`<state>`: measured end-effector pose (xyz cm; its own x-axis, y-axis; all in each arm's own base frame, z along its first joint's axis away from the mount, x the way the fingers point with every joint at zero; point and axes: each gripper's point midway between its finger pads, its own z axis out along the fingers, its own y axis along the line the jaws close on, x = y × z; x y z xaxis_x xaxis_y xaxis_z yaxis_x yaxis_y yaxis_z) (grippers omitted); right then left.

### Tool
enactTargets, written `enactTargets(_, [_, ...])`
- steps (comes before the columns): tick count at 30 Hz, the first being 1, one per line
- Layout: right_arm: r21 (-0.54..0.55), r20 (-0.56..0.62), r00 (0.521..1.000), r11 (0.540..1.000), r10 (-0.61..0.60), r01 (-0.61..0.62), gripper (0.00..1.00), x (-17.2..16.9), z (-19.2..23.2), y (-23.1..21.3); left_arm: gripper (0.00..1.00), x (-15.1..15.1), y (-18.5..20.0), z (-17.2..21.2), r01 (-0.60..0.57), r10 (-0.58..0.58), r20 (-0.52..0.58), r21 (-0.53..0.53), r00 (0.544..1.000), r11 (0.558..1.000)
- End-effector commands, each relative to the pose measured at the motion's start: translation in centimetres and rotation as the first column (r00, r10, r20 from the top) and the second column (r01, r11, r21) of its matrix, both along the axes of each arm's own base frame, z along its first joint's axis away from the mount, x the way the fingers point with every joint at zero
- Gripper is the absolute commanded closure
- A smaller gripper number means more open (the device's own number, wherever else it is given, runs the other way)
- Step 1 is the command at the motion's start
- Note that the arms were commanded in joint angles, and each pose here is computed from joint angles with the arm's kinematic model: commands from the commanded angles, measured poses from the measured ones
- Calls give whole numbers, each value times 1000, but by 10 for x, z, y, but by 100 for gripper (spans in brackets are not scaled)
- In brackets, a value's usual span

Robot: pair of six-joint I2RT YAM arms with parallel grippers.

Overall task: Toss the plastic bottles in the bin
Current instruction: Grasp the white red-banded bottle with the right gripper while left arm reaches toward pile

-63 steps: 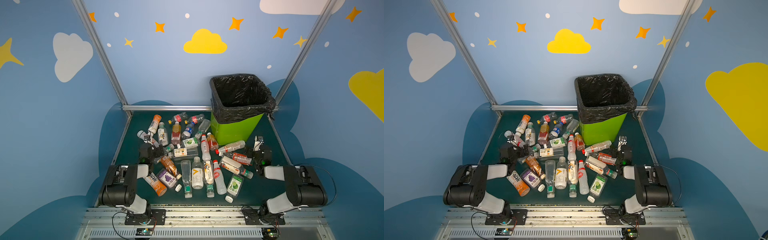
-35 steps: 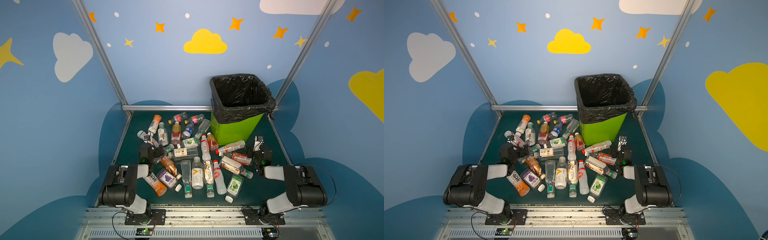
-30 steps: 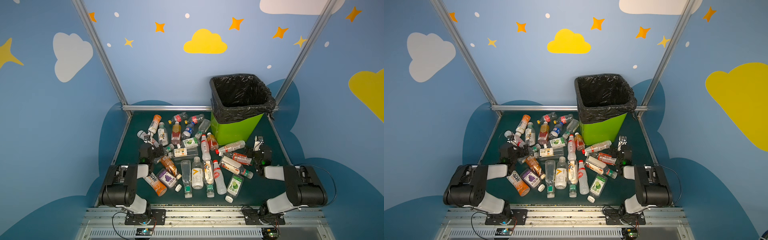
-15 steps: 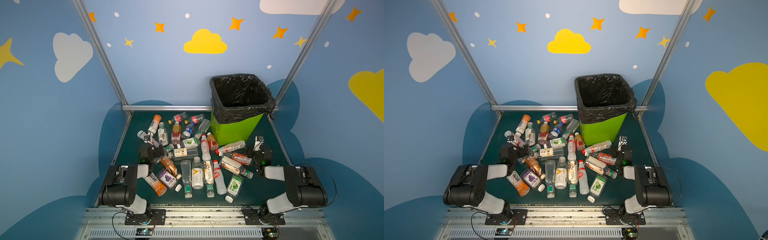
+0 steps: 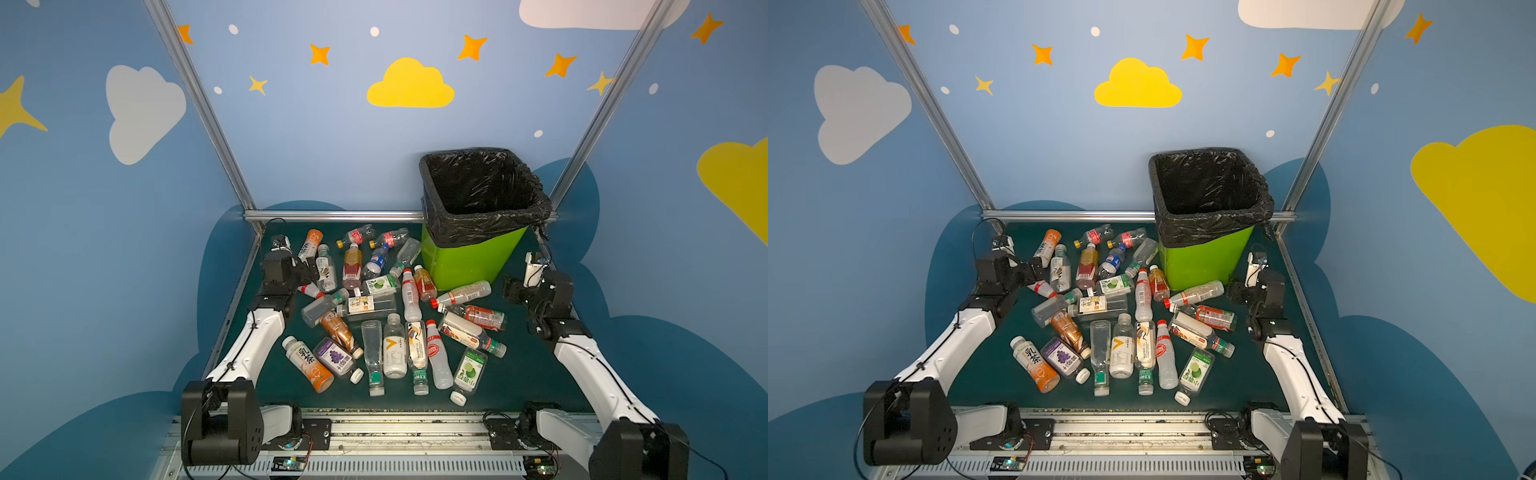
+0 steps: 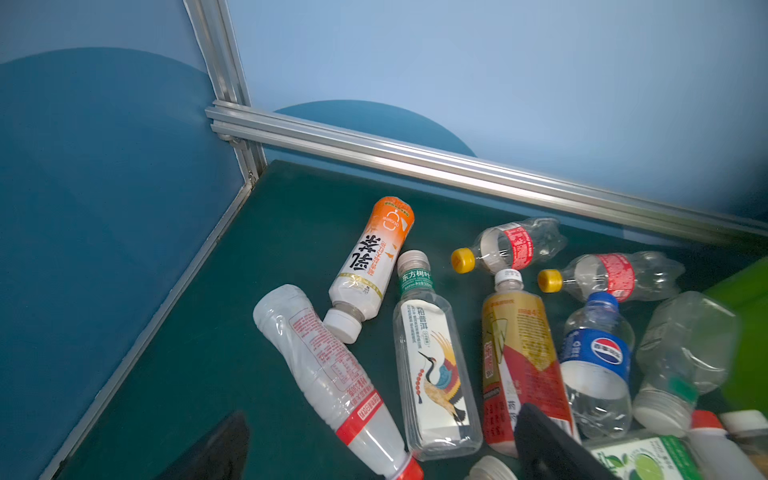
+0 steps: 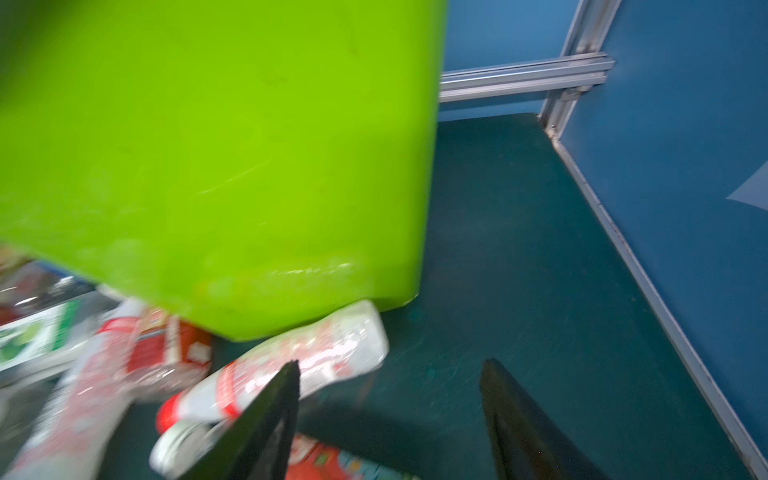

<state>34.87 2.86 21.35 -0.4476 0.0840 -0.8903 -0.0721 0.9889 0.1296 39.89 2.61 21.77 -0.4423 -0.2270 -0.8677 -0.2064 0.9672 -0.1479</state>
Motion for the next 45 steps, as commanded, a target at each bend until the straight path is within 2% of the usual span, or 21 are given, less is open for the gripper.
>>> enactTargets(1, [110, -171, 982, 992, 81, -63, 32, -40, -7, 24, 2, -32, -12, -18, 5, -25, -189, -108, 982, 994])
enactTargets(5, [158, -255, 952, 979, 167, -130, 31, -65, 11, 54, 4, -52, -24, -10, -18, -44, -279, -215, 959, 977])
enactTargets(8, [169, -360, 902, 967, 239, -189, 31, -86, 12, 86, 6, -61, -41, -7, 6, -101, -286, -316, 953, 949])
enactTargets(12, [88, -492, 825, 959, 277, -269, 31, -112, -3, 130, 15, -77, -43, -18, -121, -36, -362, -402, 931, 908])
enactTargets(16, [49, -601, 754, 954, 265, -297, 33, -135, -23, 161, 15, -90, -54, -27, -147, -33, -379, -435, 925, 888])
enactTargets(21, [44, -725, 637, 940, 262, -337, 40, -167, -53, 182, 14, -110, -58, -27, -202, 44, -389, -375, 920, 905])
enactTargets(23, [38, -754, 610, 943, 244, -331, 40, -175, -61, 182, 15, -117, -59, -26, -206, 51, -394, -362, 918, 909])
enactTargets(25, [28, -770, 597, 948, 223, -318, 40, -180, -69, 179, 18, -123, -61, -26, -210, 50, -401, -366, 915, 907])
enactTargets(27, [14, -770, 606, 954, 201, -298, 39, -179, -74, 173, 18, -129, -64, -29, -221, 47, -414, -382, 909, 897])
enactTargets(30, [-69, -745, 655, 962, 126, -263, 37, -169, -75, 157, 18, -135, -68, -30, -228, 44, -419, -402, 907, 887])
enactTargets(32, [-112, -731, 669, 945, 130, -306, 36, -162, -75, 151, 19, -138, -70, -30, -224, 35, -419, -412, 908, 883])
enactTargets(35, [-55, -767, 605, 918, 213, -393, 36, -171, -76, 160, 20, -143, -73, -31, -217, 17, -435, -414, 900, 884])
enactTargets(37, [-4, -789, 563, 914, 247, -406, 37, -180, -77, 168, 20, -148, -72, -32, -219, 19, -445, -404, 895, 888])
enactTargets(43, [69, -792, 547, 930, 272, -362, 39, -184, -90, 183, 18, -155, -72, -36, -232, 22, -451, -416, 892, 879])
enactTargets(45, [59, -802, 541, 935, 252, -349, 39, -182, -96, 184, 19, -158, -73, -37, -232, 17, -455, -422, 890, 876])
